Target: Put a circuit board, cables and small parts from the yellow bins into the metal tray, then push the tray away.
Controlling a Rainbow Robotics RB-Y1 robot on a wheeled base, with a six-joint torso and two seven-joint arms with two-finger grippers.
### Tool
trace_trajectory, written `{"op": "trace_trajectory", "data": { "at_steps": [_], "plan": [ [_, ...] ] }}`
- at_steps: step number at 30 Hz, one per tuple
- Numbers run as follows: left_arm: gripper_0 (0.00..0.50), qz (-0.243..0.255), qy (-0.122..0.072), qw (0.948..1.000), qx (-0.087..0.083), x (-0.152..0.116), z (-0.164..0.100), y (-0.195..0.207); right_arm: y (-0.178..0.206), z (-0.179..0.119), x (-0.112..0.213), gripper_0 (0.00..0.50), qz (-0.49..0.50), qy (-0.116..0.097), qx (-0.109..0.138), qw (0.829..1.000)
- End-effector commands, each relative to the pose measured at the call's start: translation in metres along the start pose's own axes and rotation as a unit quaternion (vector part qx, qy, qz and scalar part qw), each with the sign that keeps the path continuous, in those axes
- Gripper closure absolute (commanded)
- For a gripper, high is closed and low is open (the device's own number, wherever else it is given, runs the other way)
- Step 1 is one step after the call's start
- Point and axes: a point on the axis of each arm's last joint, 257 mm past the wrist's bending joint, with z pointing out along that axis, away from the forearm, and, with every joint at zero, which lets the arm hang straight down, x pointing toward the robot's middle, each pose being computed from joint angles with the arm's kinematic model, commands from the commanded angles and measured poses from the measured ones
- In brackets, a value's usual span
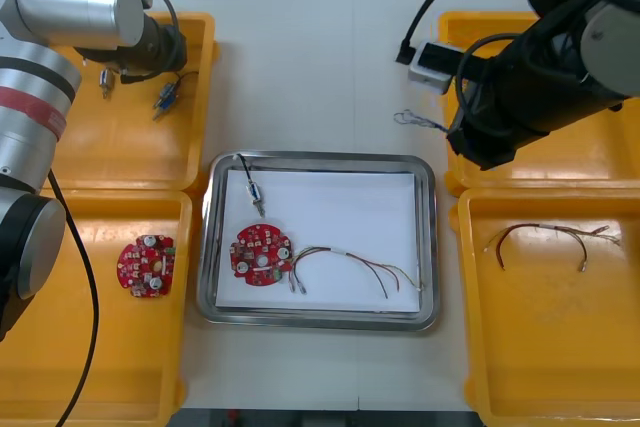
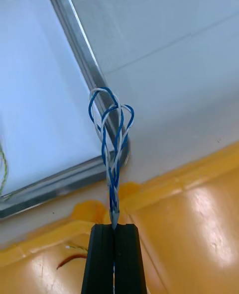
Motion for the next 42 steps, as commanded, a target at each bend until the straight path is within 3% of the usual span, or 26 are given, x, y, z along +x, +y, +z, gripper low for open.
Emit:
{"op": "trace_trajectory", "data": {
  "at_steps": [1,11,22,33,39,40,41,42],
  "plan": [
    [0.5,0.014,-0.003,0.9998,0.012,-0.026,-0.022,-0.017,0.027,0.012,-0.038,0.5,-0.086,-0.015,0.0,0.996],
    [0.5,0.057,0.036,0.9976,0.018,-0.018,-0.043,-0.006,0.064,0.052,-0.07,0.5,-0.15,-0.005,-0.024,0.988],
    [0.5,0.108,0.046,0.9931,0.004,-0.009,-0.072,0.005,0.08,0.093,-0.069,0.5,-0.181,0.014,-0.03,0.983],
    [0.5,0.158,0.03,0.987,-0.005,-0.006,-0.088,0.019,0.087,0.136,-0.056,0.5,-0.197,0.039,-0.037,0.979],
    [0.5,0.183,0.059,0.9813,-0.002,0.009,-0.096,0.034,0.088,0.147,-0.058,0.5,-0.199,0.039,-0.037,0.979],
    [0.5,0.191,0.064,0.9795,0.0,0.011,-0.098,0.038,0.089,0.147,-0.058,0.453,-0.199,0.038,-0.037,0.979],
    [0.5,0.199,0.067,0.9777,0.002,0.014,-0.1,0.041,0.089,0.147,-0.059,0.344,-0.199,0.038,-0.038,0.978],
    [0.5,0.203,0.068,0.9768,0.003,0.015,-0.101,0.042,0.089,0.147,-0.059,0.277,-0.199,0.038,-0.038,0.978]
  ]
}}
